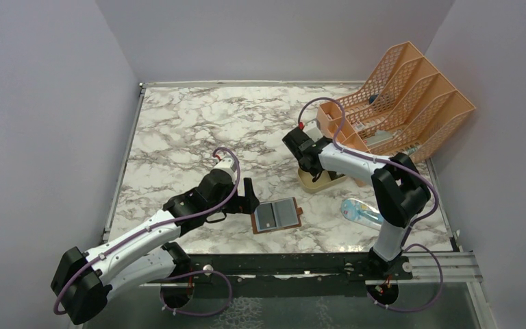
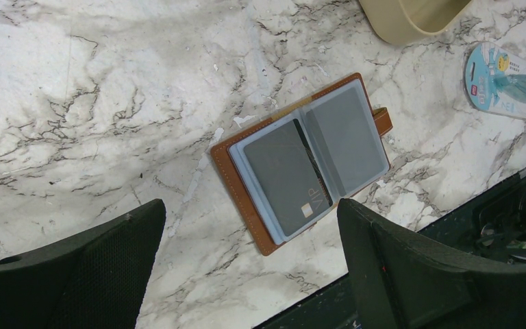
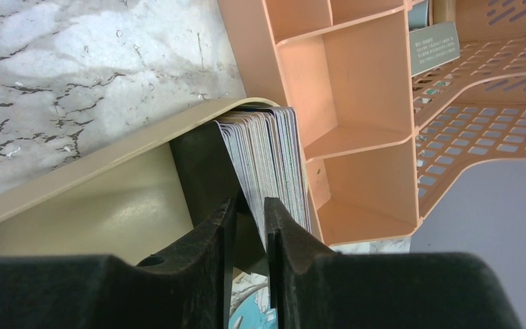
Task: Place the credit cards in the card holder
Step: Pick up the credit card from the storage box.
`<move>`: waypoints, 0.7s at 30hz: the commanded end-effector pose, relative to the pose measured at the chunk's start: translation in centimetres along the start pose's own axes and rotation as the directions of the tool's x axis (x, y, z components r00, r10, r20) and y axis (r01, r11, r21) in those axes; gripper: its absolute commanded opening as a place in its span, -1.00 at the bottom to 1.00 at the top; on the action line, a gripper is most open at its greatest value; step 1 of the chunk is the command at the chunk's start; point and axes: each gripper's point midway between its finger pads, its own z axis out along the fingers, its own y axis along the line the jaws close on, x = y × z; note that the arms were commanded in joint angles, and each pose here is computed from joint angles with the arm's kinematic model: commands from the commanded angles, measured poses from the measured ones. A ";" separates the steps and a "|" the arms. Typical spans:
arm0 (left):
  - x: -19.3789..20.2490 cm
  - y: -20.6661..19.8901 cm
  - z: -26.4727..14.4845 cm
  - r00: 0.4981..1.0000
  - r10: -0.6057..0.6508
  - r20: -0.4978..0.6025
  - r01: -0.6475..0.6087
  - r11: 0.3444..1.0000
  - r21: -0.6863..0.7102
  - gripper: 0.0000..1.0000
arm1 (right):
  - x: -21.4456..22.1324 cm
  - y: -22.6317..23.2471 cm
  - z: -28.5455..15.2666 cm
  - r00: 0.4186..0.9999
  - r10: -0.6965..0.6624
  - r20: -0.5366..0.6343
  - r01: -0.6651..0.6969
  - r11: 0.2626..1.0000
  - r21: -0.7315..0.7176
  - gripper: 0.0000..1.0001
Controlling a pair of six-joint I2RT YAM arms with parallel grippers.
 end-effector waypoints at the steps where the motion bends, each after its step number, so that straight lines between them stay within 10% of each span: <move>1: -0.5 0.2 0.0 1.000 0.007 0.027 -0.007 1.000 -0.012 0.98 | -0.9 -0.3 0.0 1.000 0.028 0.013 -0.028 1.000 0.004 -0.61; 21: -0.4 -2.1 0.0 0.996 -0.087 -0.003 0.087 0.992 0.088 0.84 | -2.1 0.9 -5.4 0.993 0.121 0.008 -0.111 0.933 -0.341 -0.98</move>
